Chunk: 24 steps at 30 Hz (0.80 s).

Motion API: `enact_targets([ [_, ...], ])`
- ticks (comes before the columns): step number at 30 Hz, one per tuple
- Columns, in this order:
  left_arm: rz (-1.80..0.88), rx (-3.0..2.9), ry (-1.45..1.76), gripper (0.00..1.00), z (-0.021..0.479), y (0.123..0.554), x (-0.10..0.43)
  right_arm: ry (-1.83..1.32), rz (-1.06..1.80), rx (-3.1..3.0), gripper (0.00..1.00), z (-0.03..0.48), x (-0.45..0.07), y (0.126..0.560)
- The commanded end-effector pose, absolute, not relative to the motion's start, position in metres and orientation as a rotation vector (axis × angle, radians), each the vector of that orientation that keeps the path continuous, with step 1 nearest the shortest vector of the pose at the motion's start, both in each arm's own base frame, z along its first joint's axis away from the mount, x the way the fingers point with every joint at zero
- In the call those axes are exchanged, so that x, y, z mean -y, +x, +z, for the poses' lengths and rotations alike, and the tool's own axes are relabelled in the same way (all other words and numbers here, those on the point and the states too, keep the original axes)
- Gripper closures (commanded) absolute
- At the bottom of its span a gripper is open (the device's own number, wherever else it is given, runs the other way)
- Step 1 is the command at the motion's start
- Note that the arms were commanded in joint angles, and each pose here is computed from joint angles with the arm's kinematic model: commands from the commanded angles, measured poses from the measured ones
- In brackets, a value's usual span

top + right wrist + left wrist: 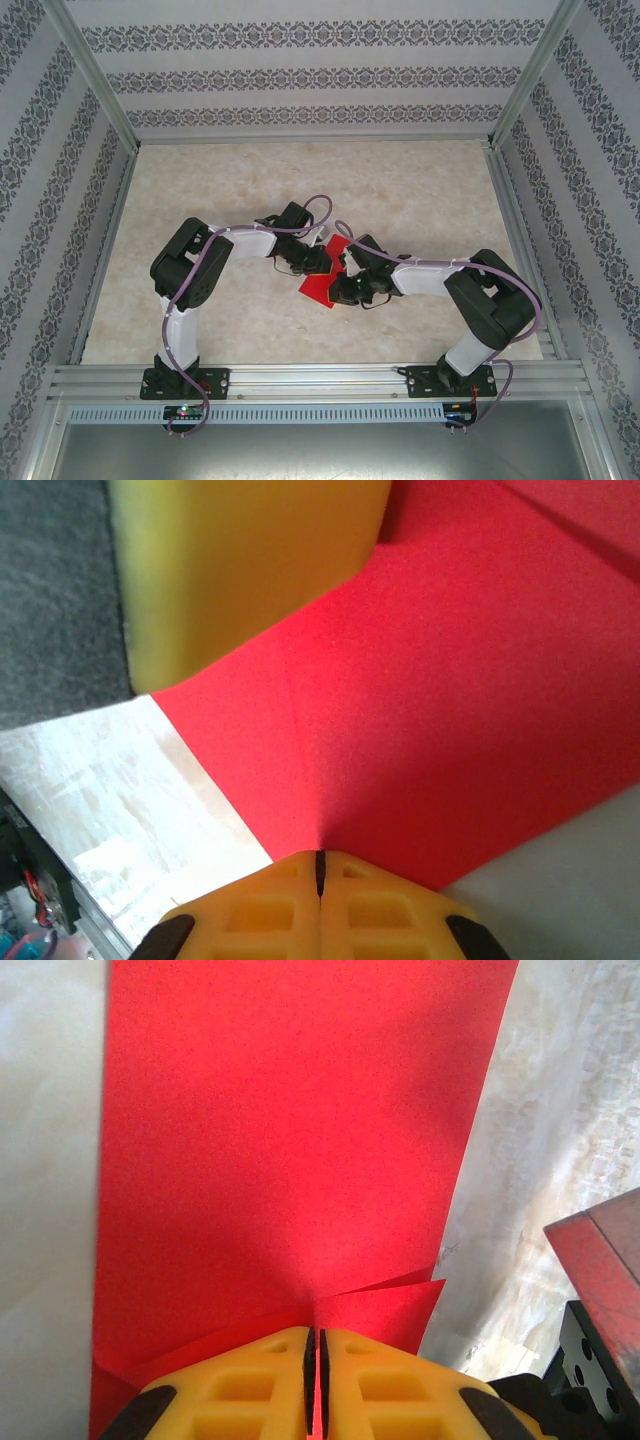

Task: Fold a paper plane with a square sheet of paper (pick it up from the middle)
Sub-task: Turn over a square sheet of paper at the center of the table.

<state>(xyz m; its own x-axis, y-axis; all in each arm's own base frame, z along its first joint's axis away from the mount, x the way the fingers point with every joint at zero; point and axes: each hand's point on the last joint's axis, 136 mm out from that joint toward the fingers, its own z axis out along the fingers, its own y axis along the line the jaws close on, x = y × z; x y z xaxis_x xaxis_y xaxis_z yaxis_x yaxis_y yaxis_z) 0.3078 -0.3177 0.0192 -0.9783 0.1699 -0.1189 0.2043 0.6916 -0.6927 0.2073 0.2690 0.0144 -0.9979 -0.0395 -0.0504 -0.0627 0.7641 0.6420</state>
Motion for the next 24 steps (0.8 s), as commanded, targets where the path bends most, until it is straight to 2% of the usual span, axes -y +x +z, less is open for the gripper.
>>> enact_targets([
  [1, -1.017, -2.982, 0.224, 0.85, -0.015, 0.301, 0.286, -0.118, 0.875, -3.051, 0.95, -0.007, -0.244, 0.183],
  [24, -1.070, -2.873, 0.107, 0.84, 0.005, 0.357, 0.278, -0.163, 0.809, -3.109, 0.95, -0.021, -0.232, 0.163],
])
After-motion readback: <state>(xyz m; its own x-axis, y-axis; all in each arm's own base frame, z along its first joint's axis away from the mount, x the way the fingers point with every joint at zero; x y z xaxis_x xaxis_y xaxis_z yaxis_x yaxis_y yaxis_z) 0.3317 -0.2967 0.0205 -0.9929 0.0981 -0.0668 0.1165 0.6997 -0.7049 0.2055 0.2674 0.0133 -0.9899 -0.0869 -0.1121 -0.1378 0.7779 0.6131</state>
